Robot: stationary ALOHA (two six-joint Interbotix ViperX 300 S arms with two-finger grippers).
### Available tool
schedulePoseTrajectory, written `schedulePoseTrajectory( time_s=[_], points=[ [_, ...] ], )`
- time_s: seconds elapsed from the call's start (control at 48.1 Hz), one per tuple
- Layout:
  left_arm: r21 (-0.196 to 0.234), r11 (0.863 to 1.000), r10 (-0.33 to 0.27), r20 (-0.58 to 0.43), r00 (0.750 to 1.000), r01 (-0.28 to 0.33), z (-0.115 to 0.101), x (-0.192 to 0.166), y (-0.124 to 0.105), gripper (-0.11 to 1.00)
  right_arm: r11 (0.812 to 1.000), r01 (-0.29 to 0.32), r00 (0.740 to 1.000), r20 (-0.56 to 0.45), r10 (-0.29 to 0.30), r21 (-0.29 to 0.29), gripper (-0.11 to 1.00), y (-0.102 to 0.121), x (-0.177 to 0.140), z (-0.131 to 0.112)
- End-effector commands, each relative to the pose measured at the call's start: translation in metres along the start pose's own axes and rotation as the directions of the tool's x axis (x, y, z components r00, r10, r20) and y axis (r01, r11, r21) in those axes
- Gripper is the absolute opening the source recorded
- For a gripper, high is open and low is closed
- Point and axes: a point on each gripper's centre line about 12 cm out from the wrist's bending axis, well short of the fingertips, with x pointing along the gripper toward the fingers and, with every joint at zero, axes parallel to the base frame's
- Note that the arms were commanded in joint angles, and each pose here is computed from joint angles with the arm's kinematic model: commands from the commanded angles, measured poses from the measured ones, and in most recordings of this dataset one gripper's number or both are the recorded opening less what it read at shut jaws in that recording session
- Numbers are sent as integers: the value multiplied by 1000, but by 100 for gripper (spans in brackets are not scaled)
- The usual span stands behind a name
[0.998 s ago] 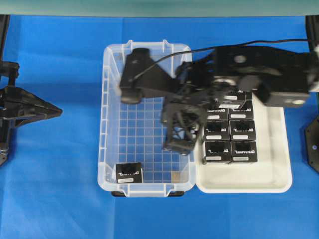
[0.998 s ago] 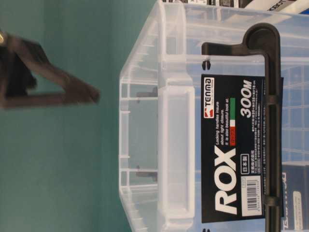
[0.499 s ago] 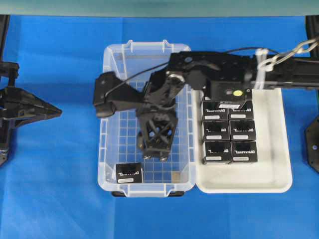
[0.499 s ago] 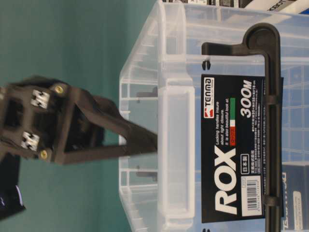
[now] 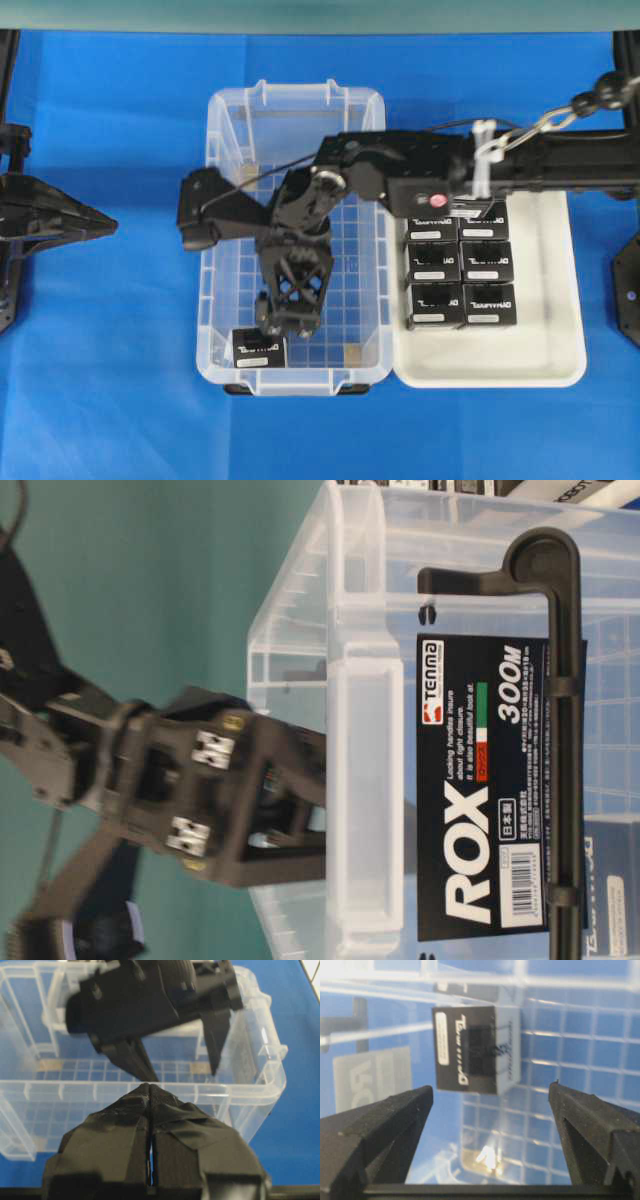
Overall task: Pick the box from inside the plastic case
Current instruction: 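Lower the right gripper around the black box and close it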
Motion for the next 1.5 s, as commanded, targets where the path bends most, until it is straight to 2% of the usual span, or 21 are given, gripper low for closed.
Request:
schedulePoseTrajectory(
  time_s=[0.0,0.208,0.727,1.081,1.288,1.475],
  points=[
    [5,1000,-1,28,1000,1,11,-1,0,-4,999,-48,999,6,48,3,99,5,15,0],
    [5,1000,-1,26,1000,1,10,-1,0,-4,994,-111,994,16,111,20,99,4,32,0],
    [5,1000,-1,17,1000,1,8,0,0,-4,992,-122,992,-20,123,30,99,5,63,-7],
    [4,1000,2,17,1000,-2,8,0,0,-4,995,-91,996,-22,92,44,99,-5,79,-16],
    [4,1000,0,17,1000,0,8,0,0,-4,995,-57,998,-9,58,84,99,-28,67,-23],
    [4,1000,0,17,1000,0,8,0,0,-4,996,-31,999,31,29,79,99,-42,45,-14]
  ],
)
